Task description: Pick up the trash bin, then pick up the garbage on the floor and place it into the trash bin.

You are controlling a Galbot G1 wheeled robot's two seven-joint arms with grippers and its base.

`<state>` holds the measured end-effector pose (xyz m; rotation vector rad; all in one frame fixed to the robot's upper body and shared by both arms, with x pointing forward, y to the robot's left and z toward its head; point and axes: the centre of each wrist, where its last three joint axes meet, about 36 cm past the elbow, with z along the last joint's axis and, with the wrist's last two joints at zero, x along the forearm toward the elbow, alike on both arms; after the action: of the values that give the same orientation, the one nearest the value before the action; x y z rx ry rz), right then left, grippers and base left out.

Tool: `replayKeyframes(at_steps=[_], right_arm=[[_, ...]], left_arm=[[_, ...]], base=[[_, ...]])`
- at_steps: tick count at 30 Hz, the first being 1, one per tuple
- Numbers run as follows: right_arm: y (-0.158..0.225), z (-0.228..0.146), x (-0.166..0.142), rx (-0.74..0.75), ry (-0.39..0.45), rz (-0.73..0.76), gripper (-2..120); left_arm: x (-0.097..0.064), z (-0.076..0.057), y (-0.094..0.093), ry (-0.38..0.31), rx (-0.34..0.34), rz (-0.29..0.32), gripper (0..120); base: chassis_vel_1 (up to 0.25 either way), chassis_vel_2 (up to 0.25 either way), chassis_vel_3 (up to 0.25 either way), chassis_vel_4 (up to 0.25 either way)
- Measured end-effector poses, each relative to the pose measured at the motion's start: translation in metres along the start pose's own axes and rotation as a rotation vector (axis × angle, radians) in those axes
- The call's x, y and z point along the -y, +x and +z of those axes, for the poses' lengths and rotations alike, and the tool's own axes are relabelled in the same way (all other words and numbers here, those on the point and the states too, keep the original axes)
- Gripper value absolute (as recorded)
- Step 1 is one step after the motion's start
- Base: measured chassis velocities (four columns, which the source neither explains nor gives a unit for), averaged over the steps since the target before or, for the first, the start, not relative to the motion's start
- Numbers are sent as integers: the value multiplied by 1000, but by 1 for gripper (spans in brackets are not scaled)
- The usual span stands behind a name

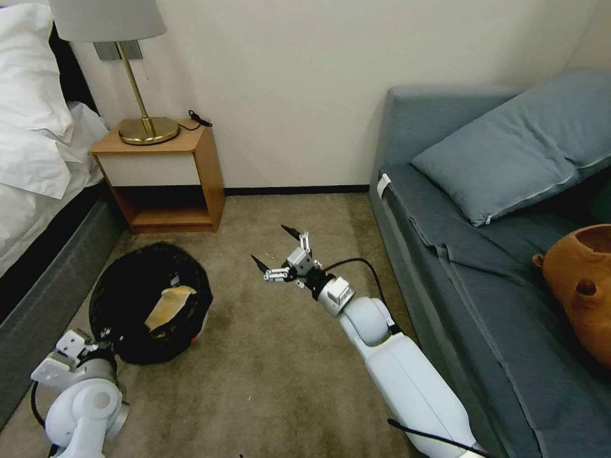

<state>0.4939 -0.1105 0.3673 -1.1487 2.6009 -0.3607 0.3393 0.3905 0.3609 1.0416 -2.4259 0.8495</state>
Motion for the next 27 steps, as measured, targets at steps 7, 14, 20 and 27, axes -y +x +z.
replayKeyframes(at_steps=[7,14,20,27], right_arm=[[15,8,-10,-28,17,-21,100],[23,9,-20,-39,19,-26,100],[27,10,-22,-43,18,-22,100],[33,14,-28,-61,18,-27,100]], left_arm=[[-16,3,-11,21,-17,-51,3],[-28,6,-14,-10,-27,-54,8],[-25,-3,-14,-41,-15,-40,24],[-9,-26,-3,-68,28,13,53]], base=[[0,0,0,0],[0,0,0,0],[0,0,0,0],[0,0,0,0]])
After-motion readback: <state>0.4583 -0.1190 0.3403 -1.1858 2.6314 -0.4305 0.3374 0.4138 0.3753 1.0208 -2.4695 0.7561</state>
